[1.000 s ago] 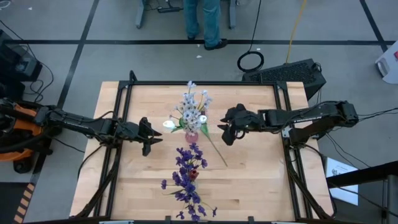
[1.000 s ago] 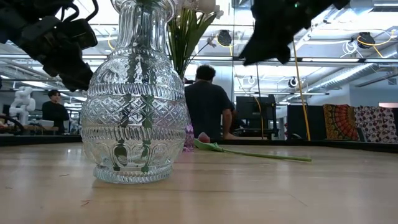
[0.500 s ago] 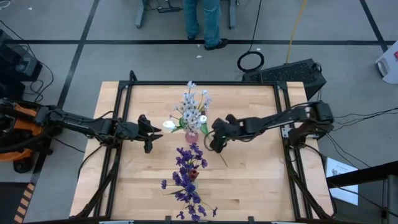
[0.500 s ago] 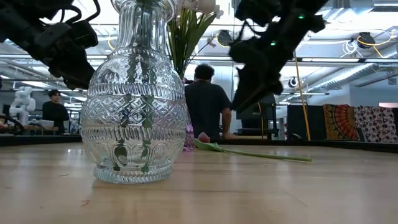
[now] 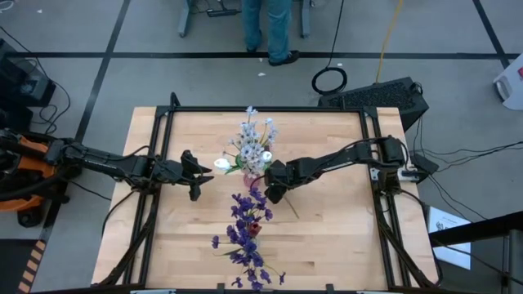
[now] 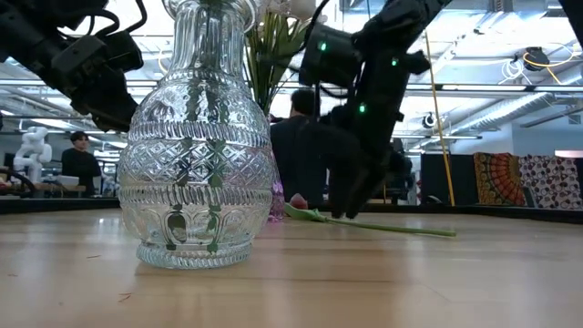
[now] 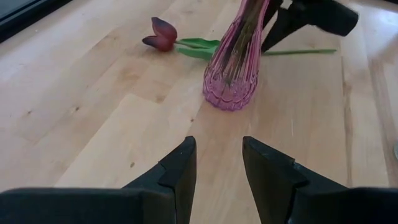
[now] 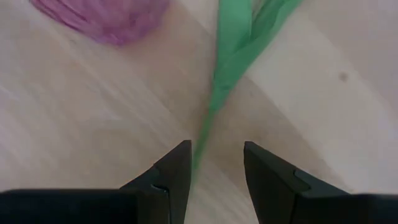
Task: Sort flowers into vase by color
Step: Put the red flower into the transparent vase
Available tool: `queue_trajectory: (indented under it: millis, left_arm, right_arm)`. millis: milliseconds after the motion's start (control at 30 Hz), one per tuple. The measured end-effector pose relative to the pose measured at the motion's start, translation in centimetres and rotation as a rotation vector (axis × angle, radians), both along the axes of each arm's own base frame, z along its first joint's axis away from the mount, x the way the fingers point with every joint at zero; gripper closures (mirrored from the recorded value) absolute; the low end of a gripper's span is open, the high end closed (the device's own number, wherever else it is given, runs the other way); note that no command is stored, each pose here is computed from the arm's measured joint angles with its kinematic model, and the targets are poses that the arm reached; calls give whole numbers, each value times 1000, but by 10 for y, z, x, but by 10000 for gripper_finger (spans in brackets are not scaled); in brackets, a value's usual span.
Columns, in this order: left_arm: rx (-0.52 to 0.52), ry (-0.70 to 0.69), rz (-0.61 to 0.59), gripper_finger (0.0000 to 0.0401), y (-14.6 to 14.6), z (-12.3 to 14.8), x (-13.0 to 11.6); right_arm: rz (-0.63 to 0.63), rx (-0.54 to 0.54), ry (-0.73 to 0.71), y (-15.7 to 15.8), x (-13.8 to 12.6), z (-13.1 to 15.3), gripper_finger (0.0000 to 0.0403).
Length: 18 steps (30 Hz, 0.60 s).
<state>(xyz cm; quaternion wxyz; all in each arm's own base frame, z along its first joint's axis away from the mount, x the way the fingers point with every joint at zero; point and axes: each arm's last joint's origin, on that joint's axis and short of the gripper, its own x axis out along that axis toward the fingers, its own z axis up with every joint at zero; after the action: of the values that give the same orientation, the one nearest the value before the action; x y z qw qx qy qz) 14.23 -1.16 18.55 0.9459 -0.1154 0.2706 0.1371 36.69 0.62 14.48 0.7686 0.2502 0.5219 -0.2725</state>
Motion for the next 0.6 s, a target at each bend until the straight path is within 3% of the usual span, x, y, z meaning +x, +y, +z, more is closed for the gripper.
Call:
queue_trajectory:
  millis: [267, 500, 600]
  left_arm:
    - [6, 40, -3, 265, 0, -3, -2]
    - [3, 87, -26, 265, 0, -6, -5]
    - [-4, 94, -37, 265, 0, -7, -5]
  right_arm:
    - [-90, 78, 14, 4, 2, -11, 287]
    - [-150, 108, 74, 5, -5, -11, 382]
    - [-134, 140, 106, 10, -8, -11, 394]
